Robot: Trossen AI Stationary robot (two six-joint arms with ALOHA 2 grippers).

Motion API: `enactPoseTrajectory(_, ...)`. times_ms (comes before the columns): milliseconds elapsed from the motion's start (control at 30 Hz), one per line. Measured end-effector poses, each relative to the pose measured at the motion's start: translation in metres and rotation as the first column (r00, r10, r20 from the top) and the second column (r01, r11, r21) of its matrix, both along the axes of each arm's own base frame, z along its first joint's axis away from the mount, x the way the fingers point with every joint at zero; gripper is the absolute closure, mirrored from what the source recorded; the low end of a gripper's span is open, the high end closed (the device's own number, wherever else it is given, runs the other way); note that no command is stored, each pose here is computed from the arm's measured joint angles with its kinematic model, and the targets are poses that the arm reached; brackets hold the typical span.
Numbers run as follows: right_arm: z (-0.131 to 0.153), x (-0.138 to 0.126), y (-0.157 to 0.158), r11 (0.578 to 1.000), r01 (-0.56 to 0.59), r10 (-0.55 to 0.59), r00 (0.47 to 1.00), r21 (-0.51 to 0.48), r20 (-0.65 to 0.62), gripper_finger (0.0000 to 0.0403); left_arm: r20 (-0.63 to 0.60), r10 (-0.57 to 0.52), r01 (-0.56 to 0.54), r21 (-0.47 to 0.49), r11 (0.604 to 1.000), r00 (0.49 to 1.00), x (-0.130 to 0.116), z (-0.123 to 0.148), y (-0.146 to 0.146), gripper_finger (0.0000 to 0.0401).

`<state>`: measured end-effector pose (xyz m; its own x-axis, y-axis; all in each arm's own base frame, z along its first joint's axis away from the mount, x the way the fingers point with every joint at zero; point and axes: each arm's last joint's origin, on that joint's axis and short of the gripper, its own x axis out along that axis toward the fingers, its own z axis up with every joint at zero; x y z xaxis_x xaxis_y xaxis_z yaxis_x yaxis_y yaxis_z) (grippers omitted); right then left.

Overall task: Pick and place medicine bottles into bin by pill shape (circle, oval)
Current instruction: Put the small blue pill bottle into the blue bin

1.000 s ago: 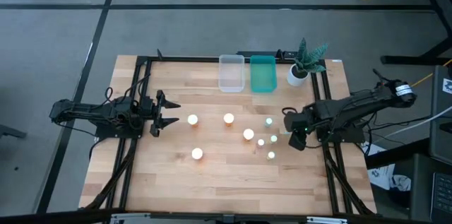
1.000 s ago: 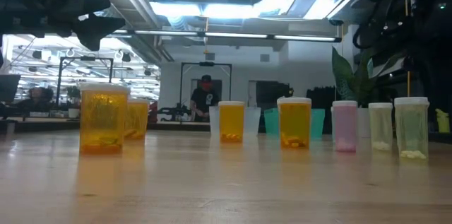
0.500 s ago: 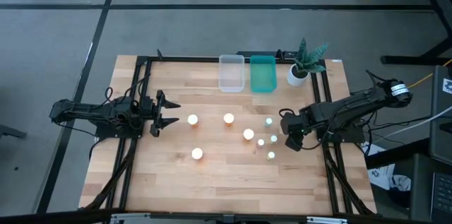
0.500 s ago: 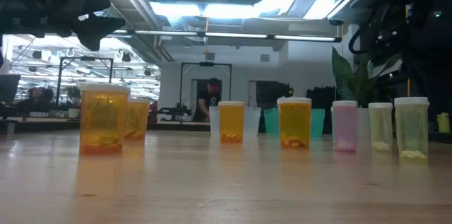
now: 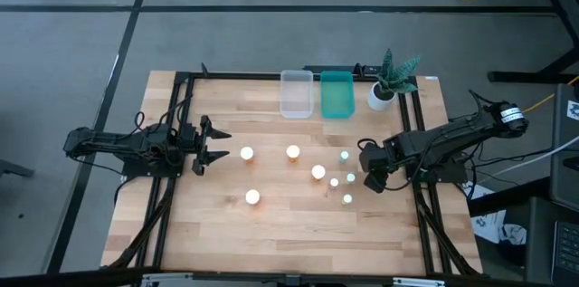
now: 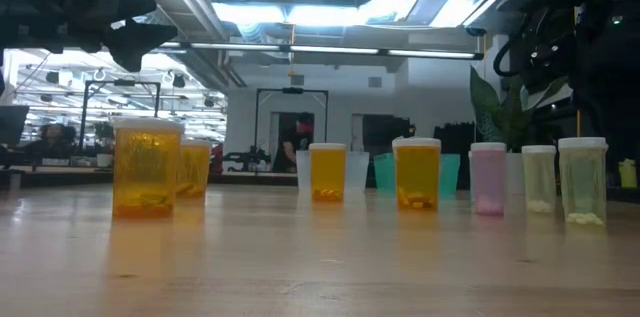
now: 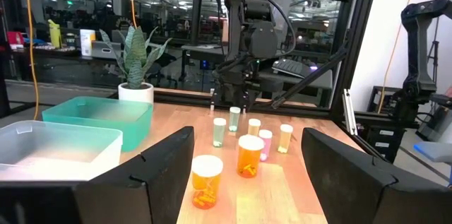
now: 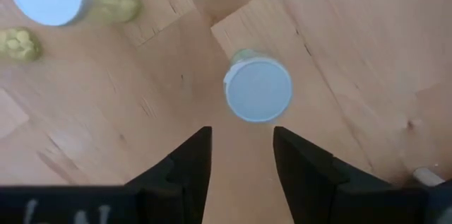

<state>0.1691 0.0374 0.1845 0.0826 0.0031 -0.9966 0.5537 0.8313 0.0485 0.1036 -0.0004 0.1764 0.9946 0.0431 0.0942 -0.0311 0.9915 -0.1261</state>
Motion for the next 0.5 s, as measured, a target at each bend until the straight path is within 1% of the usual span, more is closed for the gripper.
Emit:
enactPoseTrajectory(167,0.0,0.0001,-0.0004,1.0,-0.001,0.001,1.0,-0.008,0.002,0.0249,0.0,0.0,0.0,0.0,1.0,1.0,0.0,0.0,0.0,0.0147)
enactPoseTrajectory(300,0.0001,0.0005,-0.0021,0.998,0.004,-0.003,1.0,-0.068,0.015,0.0249,0.0,0.0,0.0,0.0,1.0,1.0,0.0,0.0001,0.0,0.0147)
enactPoseTrajectory(500,0.0001,0.0005,-0.0022,0.998,0.007,-0.006,1.0,-0.067,0.015,0.0247,0.0,0.0,0.0,0.0,1.0,1.0,0.0,0.0,0.0,0.0147)
